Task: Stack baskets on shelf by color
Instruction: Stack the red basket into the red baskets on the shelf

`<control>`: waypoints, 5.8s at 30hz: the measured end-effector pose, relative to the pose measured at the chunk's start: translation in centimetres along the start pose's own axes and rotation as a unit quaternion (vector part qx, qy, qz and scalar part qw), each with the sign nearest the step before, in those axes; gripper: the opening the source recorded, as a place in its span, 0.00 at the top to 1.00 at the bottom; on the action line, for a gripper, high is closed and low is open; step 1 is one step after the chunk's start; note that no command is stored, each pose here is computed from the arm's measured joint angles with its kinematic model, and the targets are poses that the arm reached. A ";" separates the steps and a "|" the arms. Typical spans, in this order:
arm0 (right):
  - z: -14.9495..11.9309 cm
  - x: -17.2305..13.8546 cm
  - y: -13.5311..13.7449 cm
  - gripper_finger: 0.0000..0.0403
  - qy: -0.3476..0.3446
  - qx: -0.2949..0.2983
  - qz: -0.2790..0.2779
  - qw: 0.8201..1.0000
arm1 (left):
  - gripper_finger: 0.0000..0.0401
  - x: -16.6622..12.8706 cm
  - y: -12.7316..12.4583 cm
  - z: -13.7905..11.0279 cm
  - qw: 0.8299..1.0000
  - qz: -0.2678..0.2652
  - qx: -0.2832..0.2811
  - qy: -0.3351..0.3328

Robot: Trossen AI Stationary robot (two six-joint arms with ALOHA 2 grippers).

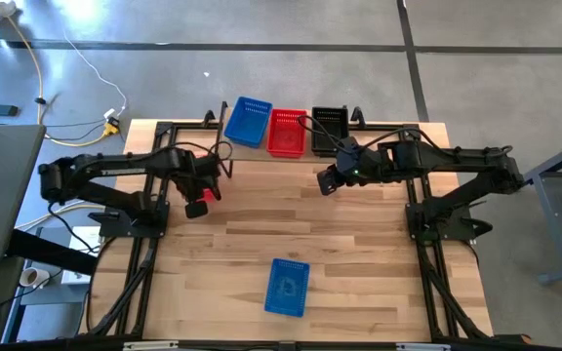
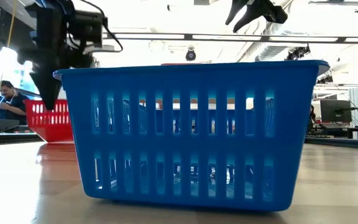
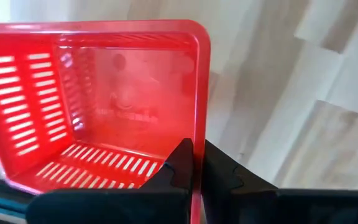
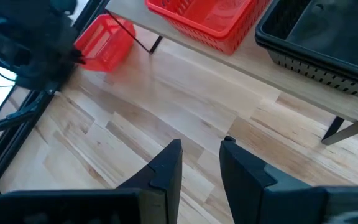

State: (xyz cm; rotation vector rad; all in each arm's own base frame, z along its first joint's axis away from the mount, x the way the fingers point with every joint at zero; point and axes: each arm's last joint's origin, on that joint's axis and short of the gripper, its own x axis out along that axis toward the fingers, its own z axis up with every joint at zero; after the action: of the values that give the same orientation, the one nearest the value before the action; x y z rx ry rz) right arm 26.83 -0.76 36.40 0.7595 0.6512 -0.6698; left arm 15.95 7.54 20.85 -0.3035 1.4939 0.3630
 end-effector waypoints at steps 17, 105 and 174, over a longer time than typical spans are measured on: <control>0.0 0.0 0.0 0.77 0.001 0.024 -0.002 1.000 | 1.00 -8.0 -1.9 -2.2 0.991 0.016 -0.011 -0.136; 1.8 -1.4 -1.9 0.77 -0.089 0.041 -0.048 0.994 | 1.00 -12.8 -1.6 17.9 0.914 0.191 0.200 -0.296; 4.9 -2.3 -5.3 0.77 -0.058 -0.034 -0.028 0.997 | 0.71 -11.7 -5.0 16.4 0.954 0.039 0.133 -0.266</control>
State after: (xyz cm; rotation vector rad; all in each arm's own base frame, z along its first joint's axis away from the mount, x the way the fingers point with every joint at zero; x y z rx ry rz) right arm 22.90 -6.81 38.78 0.6368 0.5879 -0.7348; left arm 32.44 9.26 33.31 0.0704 1.0062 0.2738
